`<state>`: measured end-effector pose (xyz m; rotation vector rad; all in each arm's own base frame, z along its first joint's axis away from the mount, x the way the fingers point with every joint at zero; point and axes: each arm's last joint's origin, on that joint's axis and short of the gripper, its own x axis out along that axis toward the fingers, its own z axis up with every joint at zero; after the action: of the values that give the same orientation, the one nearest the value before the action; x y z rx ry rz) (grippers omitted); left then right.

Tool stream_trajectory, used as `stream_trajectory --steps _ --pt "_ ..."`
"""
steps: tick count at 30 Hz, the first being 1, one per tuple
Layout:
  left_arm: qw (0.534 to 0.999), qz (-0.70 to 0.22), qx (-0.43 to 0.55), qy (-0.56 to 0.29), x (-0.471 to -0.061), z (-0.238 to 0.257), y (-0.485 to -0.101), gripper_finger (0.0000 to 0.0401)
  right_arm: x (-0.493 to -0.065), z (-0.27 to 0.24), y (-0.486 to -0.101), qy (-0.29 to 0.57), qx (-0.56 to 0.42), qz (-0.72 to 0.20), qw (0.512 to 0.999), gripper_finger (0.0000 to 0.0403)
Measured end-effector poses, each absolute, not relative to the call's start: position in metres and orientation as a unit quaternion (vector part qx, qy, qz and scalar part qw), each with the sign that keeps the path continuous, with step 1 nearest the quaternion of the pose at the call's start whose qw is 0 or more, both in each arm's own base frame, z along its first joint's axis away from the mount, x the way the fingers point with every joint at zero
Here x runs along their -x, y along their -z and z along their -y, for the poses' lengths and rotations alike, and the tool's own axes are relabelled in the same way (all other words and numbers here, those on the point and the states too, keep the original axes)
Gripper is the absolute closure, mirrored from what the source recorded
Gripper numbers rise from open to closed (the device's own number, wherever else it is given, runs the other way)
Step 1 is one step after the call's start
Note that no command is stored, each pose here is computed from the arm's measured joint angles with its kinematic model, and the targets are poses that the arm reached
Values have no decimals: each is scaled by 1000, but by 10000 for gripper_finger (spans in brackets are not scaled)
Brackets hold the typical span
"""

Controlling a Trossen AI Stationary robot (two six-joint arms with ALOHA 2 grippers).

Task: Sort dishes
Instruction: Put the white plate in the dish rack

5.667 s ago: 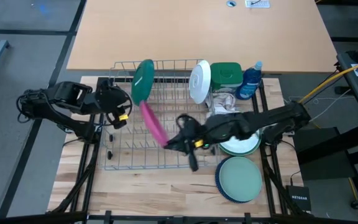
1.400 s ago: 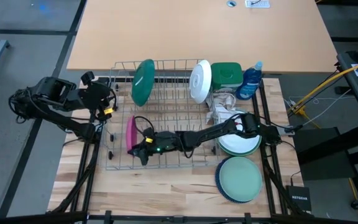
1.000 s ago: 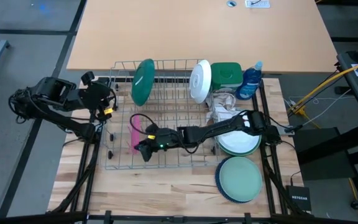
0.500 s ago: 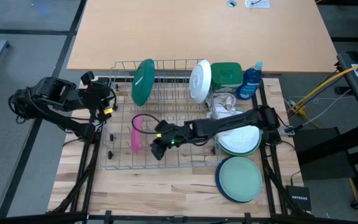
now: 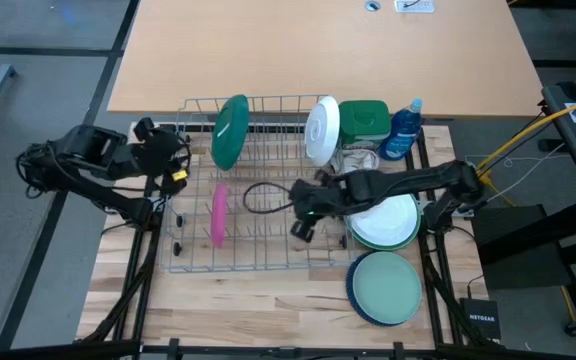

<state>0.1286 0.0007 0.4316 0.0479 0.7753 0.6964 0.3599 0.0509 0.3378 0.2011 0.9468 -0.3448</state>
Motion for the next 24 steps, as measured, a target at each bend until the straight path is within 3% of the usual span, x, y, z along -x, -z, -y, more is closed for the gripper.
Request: stream_trajectory --steps 7,13,24 --pt "876 -388 15 -285 -163 7 -388 284 -319 -50 -345 227 -159 -534 799 278" --pt "918 -369 32 -140 -201 25 -355 284 -291 -69 -342 225 -142 -635 725 278" --pt "969 -240 50 -26 -248 67 -356 284 -269 -116 -344 150 -86 -649 741 278"
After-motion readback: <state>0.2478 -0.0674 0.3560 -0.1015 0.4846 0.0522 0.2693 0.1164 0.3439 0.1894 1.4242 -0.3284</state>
